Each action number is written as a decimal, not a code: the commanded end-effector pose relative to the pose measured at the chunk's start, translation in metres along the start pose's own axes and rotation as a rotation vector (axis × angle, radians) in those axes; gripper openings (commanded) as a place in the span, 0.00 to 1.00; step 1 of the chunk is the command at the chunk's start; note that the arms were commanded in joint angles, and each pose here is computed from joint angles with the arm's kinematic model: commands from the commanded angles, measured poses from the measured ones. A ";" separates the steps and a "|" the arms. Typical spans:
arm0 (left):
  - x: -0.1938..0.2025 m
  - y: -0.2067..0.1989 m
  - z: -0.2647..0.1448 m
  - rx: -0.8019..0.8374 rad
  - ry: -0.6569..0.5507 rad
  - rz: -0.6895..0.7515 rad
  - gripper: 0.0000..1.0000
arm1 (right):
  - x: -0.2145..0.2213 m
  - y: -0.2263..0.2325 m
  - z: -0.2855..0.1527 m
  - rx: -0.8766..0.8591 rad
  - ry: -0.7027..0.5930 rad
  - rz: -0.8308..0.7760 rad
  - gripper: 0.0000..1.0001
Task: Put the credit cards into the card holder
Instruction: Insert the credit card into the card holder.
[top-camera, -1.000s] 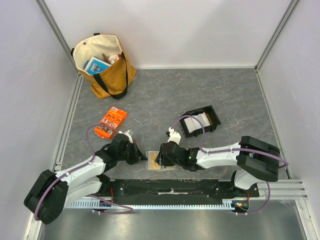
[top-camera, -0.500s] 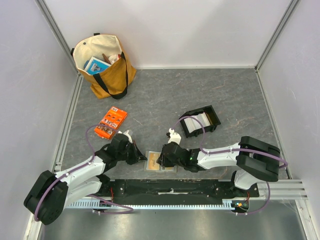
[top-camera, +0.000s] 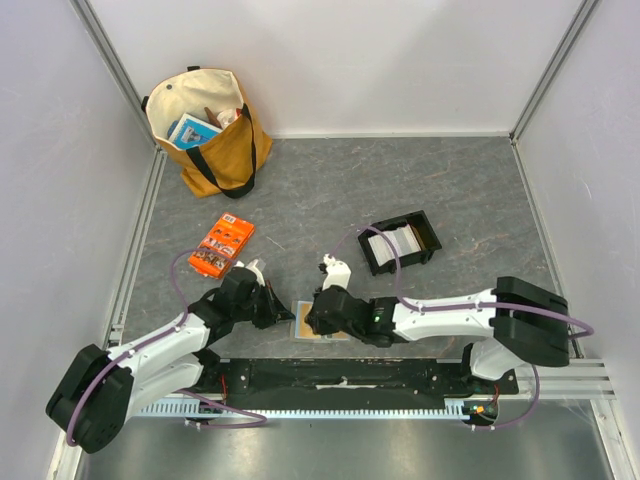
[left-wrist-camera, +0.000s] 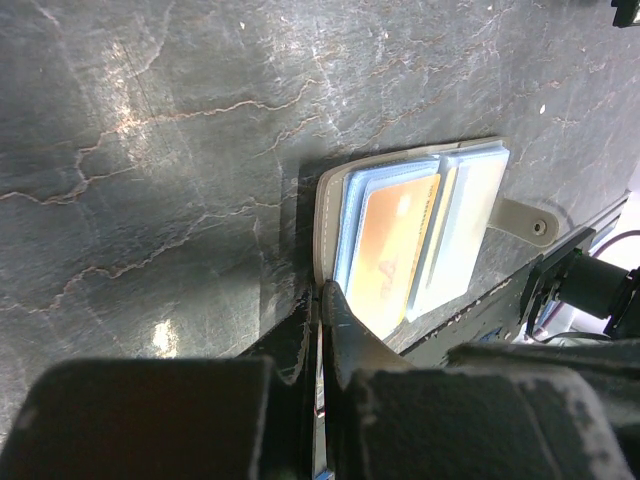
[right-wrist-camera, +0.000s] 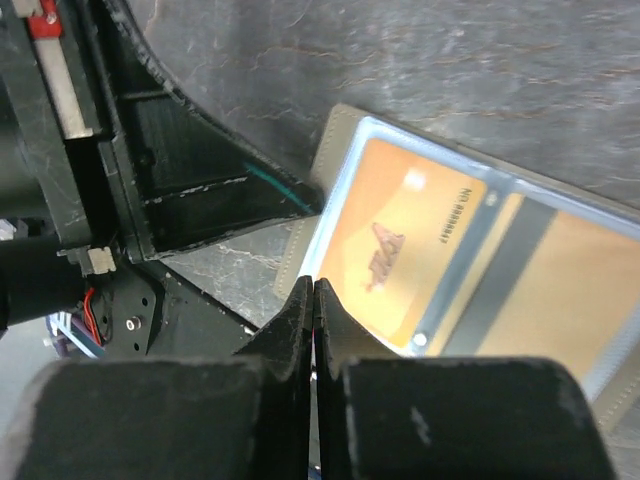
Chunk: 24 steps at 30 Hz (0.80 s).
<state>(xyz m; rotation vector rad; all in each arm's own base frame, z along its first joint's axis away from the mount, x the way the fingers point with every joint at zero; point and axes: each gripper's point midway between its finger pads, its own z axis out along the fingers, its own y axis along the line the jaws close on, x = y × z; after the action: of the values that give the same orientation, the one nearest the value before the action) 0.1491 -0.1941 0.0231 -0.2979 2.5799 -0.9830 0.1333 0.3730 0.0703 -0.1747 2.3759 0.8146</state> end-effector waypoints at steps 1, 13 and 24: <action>-0.003 -0.002 0.000 0.008 -0.015 -0.009 0.02 | 0.016 0.001 0.009 0.080 0.049 -0.095 0.00; -0.003 -0.001 0.000 0.003 -0.017 -0.011 0.02 | 0.035 -0.035 0.003 0.199 0.079 -0.087 0.00; -0.004 -0.003 0.000 0.006 -0.015 -0.009 0.02 | 0.044 -0.030 0.007 0.198 0.137 -0.137 0.00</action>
<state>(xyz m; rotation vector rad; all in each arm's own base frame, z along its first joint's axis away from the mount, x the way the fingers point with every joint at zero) 0.1490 -0.1940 0.0226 -0.2989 2.5820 -0.9812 0.1121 0.3537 0.0230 -0.2701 2.5202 0.5427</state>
